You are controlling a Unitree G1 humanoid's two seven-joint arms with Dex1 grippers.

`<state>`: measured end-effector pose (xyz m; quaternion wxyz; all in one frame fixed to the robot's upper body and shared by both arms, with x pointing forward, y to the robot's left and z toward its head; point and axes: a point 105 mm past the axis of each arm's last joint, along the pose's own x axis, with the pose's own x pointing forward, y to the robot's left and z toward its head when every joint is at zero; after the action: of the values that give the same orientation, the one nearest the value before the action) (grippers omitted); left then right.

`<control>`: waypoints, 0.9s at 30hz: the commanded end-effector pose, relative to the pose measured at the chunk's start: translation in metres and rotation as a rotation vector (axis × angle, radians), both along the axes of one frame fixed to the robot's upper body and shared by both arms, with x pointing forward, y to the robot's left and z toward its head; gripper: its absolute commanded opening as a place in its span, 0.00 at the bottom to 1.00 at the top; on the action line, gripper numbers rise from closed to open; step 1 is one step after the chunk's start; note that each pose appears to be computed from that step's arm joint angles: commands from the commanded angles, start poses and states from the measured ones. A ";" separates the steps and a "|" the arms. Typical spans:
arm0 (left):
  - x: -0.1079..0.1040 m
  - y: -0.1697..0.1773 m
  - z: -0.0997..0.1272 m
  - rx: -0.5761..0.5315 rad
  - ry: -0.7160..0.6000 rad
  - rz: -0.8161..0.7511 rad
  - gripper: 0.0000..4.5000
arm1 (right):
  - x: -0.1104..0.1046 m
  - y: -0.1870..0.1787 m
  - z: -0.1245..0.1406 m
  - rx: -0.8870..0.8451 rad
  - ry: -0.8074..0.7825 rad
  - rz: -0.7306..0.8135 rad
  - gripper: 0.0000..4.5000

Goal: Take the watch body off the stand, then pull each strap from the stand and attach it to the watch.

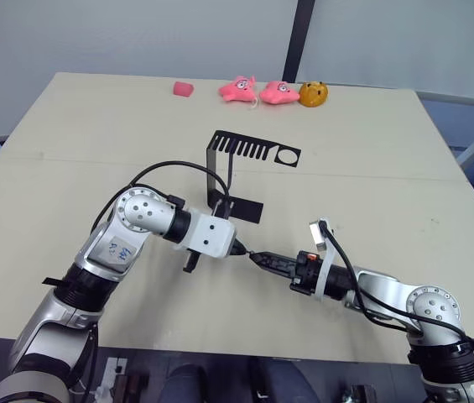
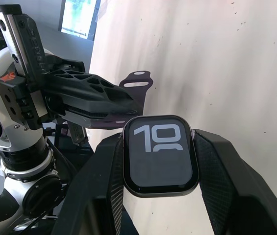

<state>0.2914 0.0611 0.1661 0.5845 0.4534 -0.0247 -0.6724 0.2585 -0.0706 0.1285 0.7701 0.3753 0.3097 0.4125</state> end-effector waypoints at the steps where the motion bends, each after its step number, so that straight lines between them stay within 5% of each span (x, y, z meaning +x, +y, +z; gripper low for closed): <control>1: -0.004 -0.014 0.009 -0.017 -0.049 -0.046 0.00 | -0.012 0.013 0.015 0.058 -0.036 0.083 0.36; 27: -0.001 -0.024 0.000 0.018 -0.037 -0.019 0.00 | -0.015 0.017 0.015 0.061 -0.034 0.103 0.36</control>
<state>0.2947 0.0518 0.1579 0.5803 0.4683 -0.0011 -0.6662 0.2577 -0.0696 0.1262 0.7699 0.3725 0.3152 0.4113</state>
